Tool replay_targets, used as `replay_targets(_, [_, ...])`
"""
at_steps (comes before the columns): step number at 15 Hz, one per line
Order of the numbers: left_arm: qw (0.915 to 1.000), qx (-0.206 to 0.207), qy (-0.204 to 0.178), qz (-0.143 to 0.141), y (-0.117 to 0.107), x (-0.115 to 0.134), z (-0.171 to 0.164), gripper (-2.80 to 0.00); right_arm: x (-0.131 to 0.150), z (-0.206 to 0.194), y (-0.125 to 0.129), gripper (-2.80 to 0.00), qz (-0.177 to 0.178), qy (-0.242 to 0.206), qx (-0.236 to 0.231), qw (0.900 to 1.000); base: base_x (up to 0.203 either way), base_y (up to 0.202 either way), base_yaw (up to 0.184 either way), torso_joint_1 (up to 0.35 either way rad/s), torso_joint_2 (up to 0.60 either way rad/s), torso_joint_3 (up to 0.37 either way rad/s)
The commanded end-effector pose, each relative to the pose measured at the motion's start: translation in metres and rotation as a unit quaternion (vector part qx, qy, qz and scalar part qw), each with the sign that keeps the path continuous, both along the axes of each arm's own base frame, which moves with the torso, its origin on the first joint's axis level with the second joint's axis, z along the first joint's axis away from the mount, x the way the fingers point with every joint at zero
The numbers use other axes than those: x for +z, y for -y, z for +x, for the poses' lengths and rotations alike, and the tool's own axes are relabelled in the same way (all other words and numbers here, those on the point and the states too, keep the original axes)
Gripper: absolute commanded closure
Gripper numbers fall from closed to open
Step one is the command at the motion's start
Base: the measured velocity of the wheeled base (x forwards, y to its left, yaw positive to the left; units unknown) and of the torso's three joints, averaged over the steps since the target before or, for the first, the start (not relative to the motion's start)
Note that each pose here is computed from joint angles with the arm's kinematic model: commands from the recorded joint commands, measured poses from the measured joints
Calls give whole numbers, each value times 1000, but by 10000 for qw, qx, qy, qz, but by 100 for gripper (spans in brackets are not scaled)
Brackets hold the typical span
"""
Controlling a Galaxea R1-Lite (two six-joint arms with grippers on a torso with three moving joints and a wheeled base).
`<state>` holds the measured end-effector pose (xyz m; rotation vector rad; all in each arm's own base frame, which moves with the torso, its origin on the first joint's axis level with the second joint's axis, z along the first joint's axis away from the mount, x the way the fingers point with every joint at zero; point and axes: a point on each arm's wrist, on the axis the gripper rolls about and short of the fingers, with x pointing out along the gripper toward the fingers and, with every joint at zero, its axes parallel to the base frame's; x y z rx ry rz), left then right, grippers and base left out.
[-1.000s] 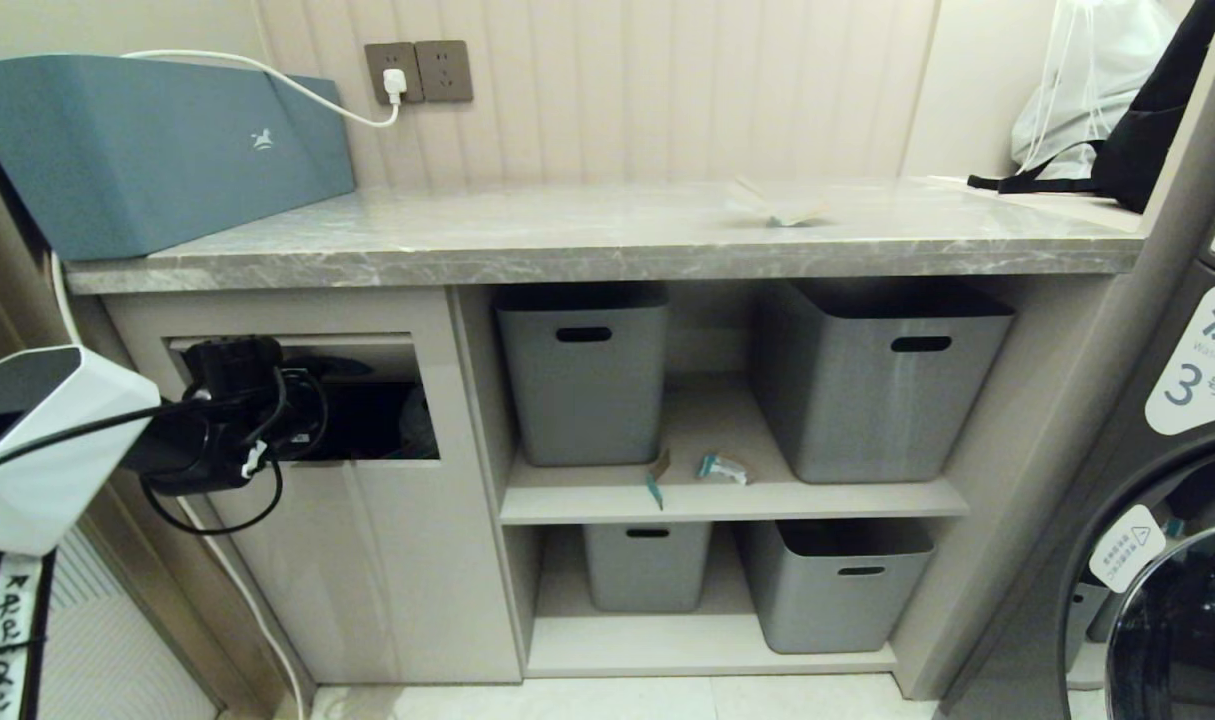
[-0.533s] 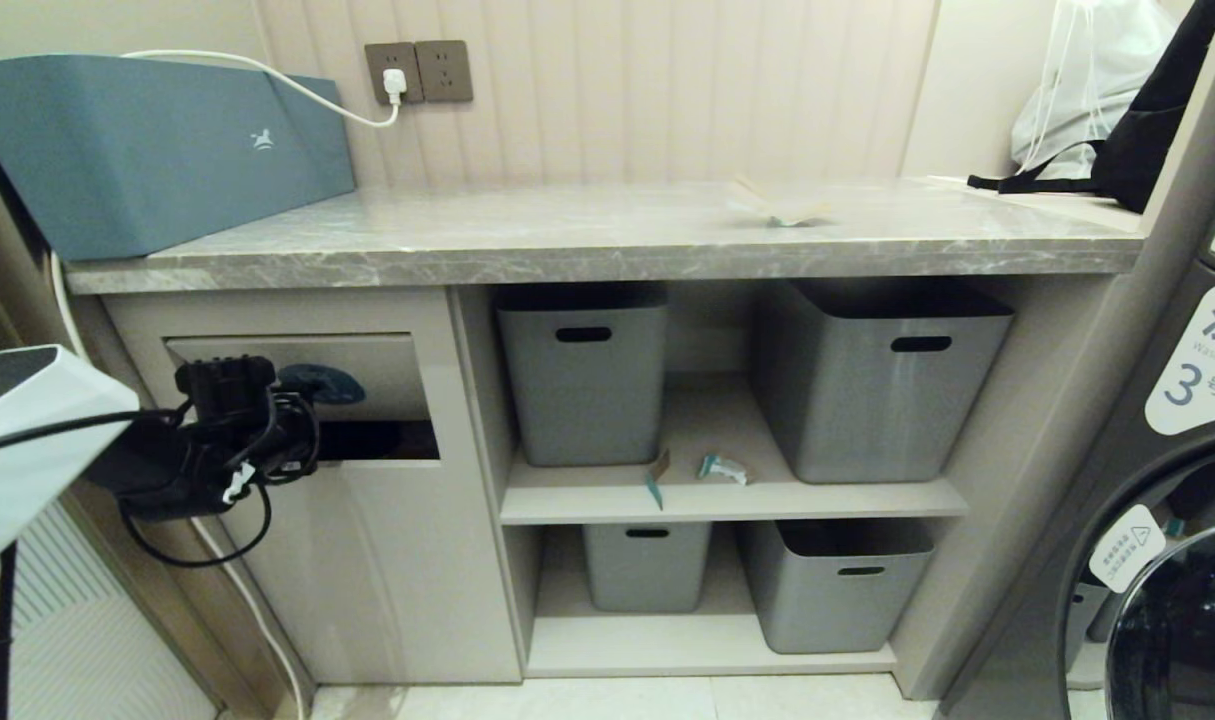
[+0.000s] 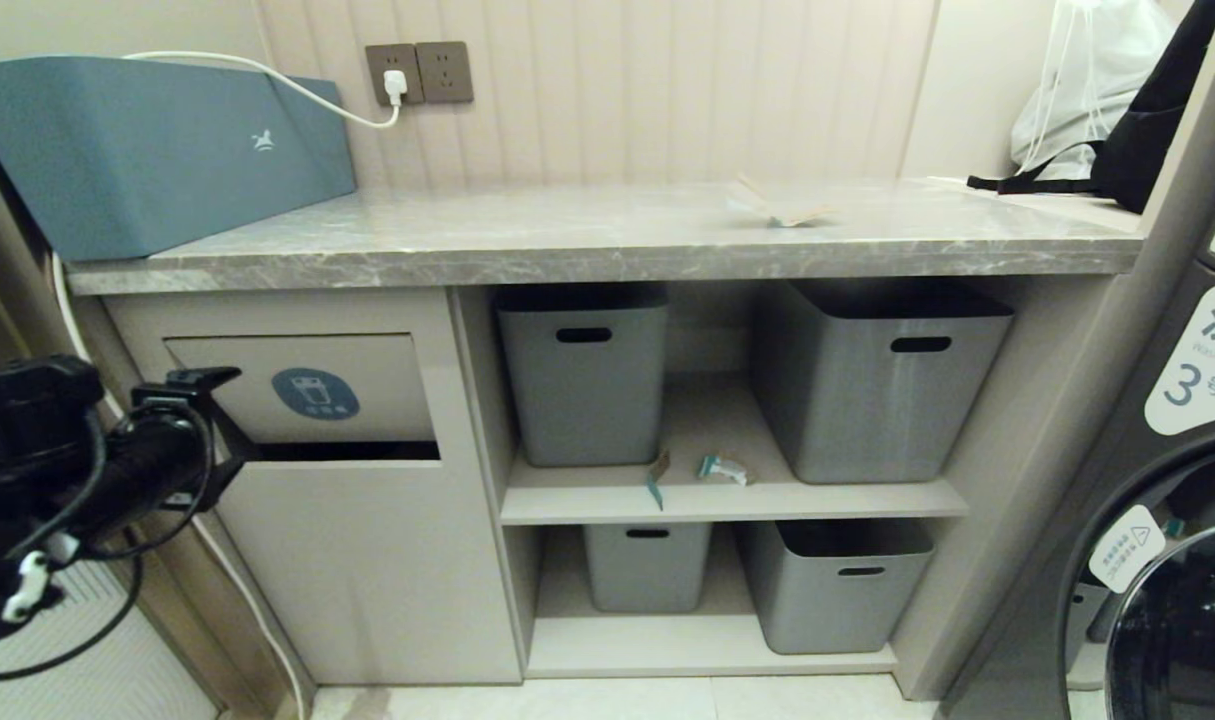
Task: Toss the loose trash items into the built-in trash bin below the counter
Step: Put the garbage in the trash can, then pick up the garbage
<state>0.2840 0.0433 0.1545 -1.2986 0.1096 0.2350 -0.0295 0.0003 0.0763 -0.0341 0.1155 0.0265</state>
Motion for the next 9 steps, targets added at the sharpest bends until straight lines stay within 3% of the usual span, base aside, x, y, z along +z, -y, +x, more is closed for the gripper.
replay_targets(1, [9912, -279, 834, 988, 8, 47, -56, -280, 0, 0, 0, 0, -23, -2, 18, 10000, 0, 0, 0, 21, -80, -49])
replay_targets(2, [9800, -530, 1037, 1613, 11, 56, -74, -280, 0, 0, 0, 0, -9, -11, 9, 10000, 0, 0, 0, 63, -245, -166])
replay_targets(3, [9624, -810, 1321, 2232, 16, 68, -91, -280, 0, 0, 0, 0, -2, -11, 1, 10000, 0, 0, 0, 27, -149, -232])
replay_targets(5, [9194, -1466, 1836, 3155, 26, 87, -125, -280, 0, 0, 0, 0, -2, -11, 1, 10000, 0, 0, 0, 138, -403, -281])
replay_targets(7, [8801, -2221, 2051, 3661, 39, 99, -156, -280, 0, 0, 0, 0, 6, -11, 7, 10000, 0, 0, 0, 169, -505, -287])
replay_targets(9, [8341, -3084, 2131, 4047, 56, 102, -180, -280, 0, 0, 0, 0, 13, -11, -1, 10000, 0, 0, 0, 183, -470, -294])
